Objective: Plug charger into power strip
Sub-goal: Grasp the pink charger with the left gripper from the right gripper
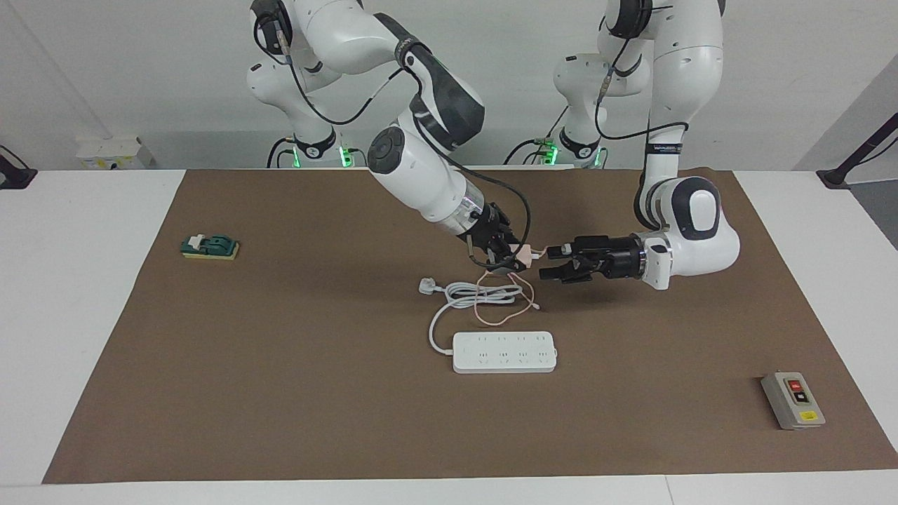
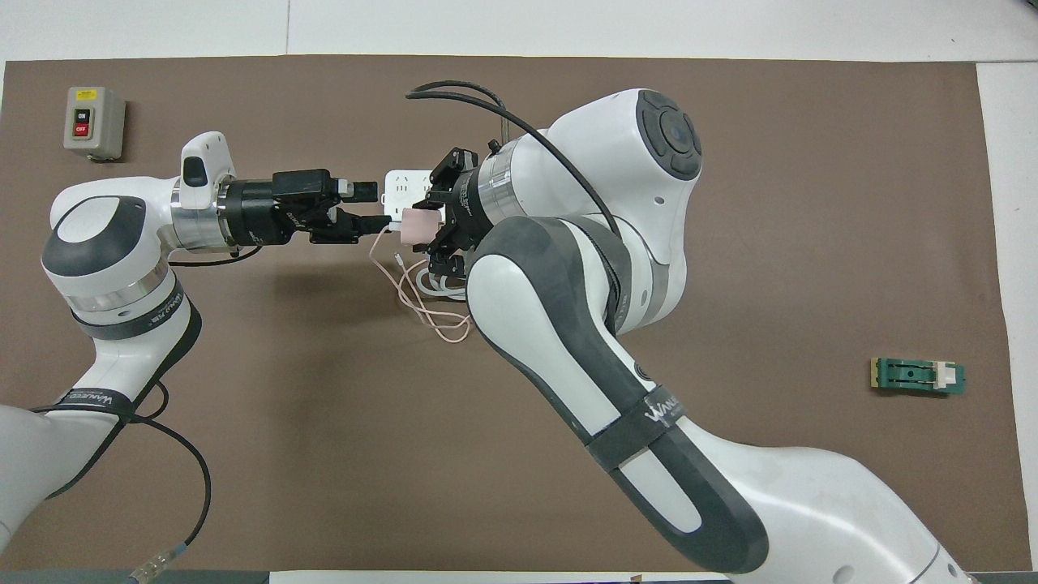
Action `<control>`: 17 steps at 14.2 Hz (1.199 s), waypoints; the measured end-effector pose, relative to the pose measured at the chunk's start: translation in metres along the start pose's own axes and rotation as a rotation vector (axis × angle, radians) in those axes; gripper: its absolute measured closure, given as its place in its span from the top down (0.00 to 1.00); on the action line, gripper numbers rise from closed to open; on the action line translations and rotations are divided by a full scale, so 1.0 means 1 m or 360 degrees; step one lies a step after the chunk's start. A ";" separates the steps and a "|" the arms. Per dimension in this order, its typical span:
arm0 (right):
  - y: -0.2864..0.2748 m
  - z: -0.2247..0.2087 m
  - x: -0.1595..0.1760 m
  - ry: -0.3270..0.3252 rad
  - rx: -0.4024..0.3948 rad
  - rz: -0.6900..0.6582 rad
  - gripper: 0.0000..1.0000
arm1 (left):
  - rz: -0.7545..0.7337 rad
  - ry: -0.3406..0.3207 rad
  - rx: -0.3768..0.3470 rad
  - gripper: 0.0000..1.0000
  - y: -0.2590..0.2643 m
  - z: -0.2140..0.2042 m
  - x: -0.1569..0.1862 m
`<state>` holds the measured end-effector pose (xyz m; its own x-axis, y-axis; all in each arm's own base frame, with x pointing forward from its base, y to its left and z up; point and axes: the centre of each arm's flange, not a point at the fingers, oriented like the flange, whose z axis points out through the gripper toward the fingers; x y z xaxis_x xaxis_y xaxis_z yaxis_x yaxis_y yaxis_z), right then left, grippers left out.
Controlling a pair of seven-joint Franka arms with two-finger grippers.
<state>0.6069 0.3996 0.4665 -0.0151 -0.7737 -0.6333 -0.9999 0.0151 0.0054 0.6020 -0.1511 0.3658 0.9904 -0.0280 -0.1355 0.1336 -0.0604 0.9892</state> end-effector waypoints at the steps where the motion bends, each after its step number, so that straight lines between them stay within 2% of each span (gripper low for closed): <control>1: 0.000 0.000 0.000 0.0000 0.0000 0.0000 0.48 | 0.0004 -0.0001 -0.0002 1.00 0.000 0.001 0.000; 4: 0.000 0.000 0.000 0.0000 0.0000 0.0000 0.48 | 0.0108 -0.0015 -0.0003 1.00 -0.001 0.006 -0.002; 12: 0.000 0.000 0.000 0.0000 0.0000 0.0000 0.48 | 0.0180 -0.0080 -0.0009 1.00 -0.008 0.027 -0.012; 13: 0.000 0.000 0.000 0.0000 0.0000 0.0000 0.48 | 0.0177 -0.0088 -0.0014 0.96 -0.009 0.028 -0.014; 14: 0.000 0.000 0.000 0.0000 0.0000 0.0000 0.48 | 0.0175 -0.0099 -0.0022 0.96 -0.008 0.028 -0.015; 15: 0.000 0.000 0.000 0.0000 0.0000 0.0000 0.48 | 0.0174 -0.0103 -0.0025 0.87 -0.008 0.028 -0.016; 17: 0.000 0.000 0.000 0.0000 0.0000 0.0000 0.48 | 0.0173 -0.0105 -0.0027 0.63 -0.008 0.028 -0.017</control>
<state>0.6069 0.3996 0.4666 -0.0151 -0.7737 -0.6333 -0.9999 0.0151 0.0054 0.5831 -0.1783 0.3586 0.9946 -0.0990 -0.0302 0.0268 -0.0364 0.9990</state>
